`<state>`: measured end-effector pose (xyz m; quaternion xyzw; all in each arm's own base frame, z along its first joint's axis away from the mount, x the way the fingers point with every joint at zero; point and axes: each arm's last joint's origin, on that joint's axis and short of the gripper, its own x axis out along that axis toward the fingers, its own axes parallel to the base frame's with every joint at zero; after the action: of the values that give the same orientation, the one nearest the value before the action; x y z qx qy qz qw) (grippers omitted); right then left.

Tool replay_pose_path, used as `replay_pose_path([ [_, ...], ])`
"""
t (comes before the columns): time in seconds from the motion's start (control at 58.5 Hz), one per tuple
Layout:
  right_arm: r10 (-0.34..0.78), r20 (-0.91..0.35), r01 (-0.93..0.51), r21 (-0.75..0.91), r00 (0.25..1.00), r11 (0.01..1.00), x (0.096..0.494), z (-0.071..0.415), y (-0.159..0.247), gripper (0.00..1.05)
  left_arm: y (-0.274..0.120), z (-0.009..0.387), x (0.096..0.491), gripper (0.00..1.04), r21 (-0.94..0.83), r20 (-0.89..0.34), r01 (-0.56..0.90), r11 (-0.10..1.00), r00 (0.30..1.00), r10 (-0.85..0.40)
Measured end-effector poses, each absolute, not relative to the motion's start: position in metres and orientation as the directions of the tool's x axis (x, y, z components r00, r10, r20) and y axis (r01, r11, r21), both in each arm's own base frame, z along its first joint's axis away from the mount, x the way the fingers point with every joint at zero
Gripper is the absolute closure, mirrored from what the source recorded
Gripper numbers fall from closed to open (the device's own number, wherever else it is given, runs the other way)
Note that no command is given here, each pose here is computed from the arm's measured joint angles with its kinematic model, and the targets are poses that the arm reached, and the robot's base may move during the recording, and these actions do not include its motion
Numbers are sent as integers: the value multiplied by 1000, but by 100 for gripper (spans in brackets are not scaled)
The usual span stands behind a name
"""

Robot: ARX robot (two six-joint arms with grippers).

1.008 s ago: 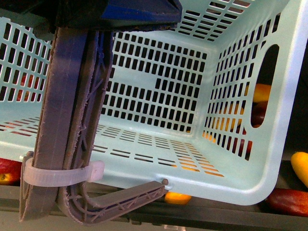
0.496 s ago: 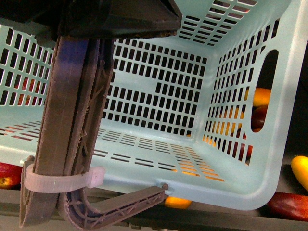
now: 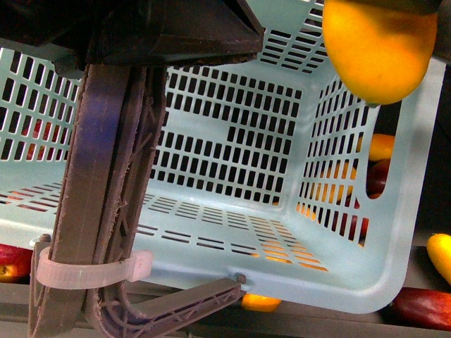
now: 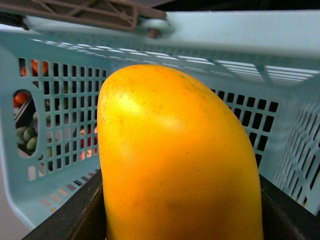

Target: Pick mango and avocado into basket

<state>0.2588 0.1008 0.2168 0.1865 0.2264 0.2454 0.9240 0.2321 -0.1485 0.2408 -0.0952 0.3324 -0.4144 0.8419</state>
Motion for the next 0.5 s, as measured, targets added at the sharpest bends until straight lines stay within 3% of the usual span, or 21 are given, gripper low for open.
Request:
replay_pose_path([
  [0.222, 525, -332, -362, 443, 783, 820, 263, 214, 102, 7, -148, 241, 232, 101, -435, -481, 634, 639, 436, -761],
  [0.496, 453, -242, -349, 372, 858, 860, 260, 237, 87, 9, -148, 239, 232, 101, -439, -490, 624, 646, 436, -755],
])
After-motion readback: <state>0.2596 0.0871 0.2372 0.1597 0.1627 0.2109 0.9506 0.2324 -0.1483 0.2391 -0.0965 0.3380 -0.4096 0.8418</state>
